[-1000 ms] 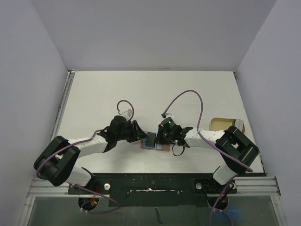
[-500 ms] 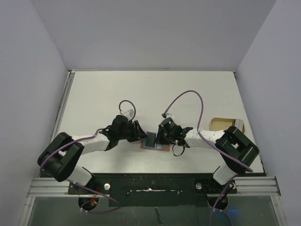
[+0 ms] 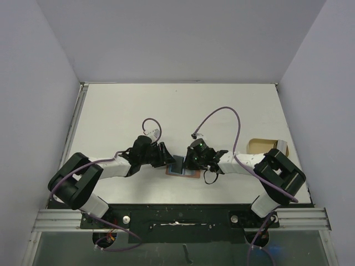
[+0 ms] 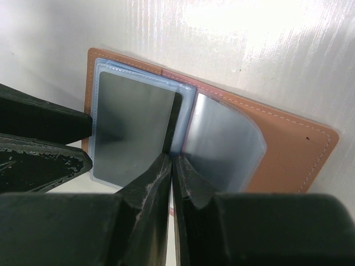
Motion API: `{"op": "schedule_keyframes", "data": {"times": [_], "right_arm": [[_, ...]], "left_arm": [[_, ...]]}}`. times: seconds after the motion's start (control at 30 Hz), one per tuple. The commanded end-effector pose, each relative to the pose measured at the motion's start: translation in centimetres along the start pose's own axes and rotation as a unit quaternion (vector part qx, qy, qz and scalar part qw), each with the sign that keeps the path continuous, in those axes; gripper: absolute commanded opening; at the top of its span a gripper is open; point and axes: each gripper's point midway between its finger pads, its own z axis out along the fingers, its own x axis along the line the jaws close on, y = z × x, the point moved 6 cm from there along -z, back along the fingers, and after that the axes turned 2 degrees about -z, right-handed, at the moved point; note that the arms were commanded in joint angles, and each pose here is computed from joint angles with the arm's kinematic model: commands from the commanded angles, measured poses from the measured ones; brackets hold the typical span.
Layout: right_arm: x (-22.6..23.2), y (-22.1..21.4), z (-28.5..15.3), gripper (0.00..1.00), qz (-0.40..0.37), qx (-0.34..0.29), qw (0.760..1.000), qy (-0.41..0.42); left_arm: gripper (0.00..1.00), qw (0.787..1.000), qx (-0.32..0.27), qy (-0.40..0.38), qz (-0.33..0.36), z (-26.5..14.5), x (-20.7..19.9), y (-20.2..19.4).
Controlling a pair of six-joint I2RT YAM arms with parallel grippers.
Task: Put the credit cards into the card holder
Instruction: Turn over the card slot in the card holder.
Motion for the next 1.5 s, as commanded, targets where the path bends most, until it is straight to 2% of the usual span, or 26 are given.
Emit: {"op": "schedule_keyframes", "data": {"times": [0.0,0.23,0.37,0.47,0.57,0.63,0.7,0.9,1.1,1.27,1.4,1.47], "right_arm": [[-0.9,-0.5,0.3,0.08,0.001,-0.002,1.0,-0.016],[-1.0,-0.6,0.4,0.08,0.004,-0.002,1.0,-0.013],[-0.8,-0.5,0.4,0.08,0.003,-0.006,1.0,-0.011],[-0.7,-0.3,0.2,0.08,0.003,-0.009,1.0,-0.009],[-0.6,0.0,-0.2,0.09,-0.005,-0.013,1.0,-0.015],[-0.1,0.7,-1.0,0.14,-0.015,-0.023,0.999,-0.016],[0.5,1.5,-2.1,0.19,-0.024,-0.032,0.999,-0.009],[1.1,3.0,-4.2,0.21,-0.037,-0.054,0.998,-0.008],[0.6,2.7,-3.6,0.19,-0.038,-0.047,0.998,-0.018],[0.1,2.6,-2.8,0.17,-0.036,-0.045,0.998,-0.026],[-0.4,2.2,-2.1,0.14,-0.035,-0.042,0.998,-0.036],[-0.8,2.0,-1.9,0.13,-0.033,-0.041,0.998,-0.039]], "left_arm": [[0.38,0.999,-0.019,-0.042,0.014,0.2,-1.4,1.1],[0.38,0.998,-0.014,-0.053,0.008,0.2,-1.5,0.8],[0.34,0.998,-0.01,-0.067,-0.003,0.2,-1.9,0.7],[0.28,0.998,-0.015,-0.067,-0.007,0.0,-2.1,0.9],[0.15,0.999,-0.021,-0.047,-0.01,-0.1,-1.9,1.1],[0.04,1.0,-0.021,-0.015,-0.009,0.1,-1.2,1.3],[0.0,1.0,-0.019,0.014,-0.006,0.2,-0.6,1.6],[0.0,0.998,-0.022,0.055,0.007,-0.7,-0.2,2.5],[0.0,0.994,-0.016,0.101,0.031,-1.5,-0.1,3.4],[0.0,0.994,-0.01,0.102,0.036,-1.6,-0.6,3.7],[0.18,0.999,0.004,0.04,0.019,-1.7,-2.5,3.4],[0.22,1.0,0.01,-0.003,0.009,-1.7,-3.5,3.1]]}}
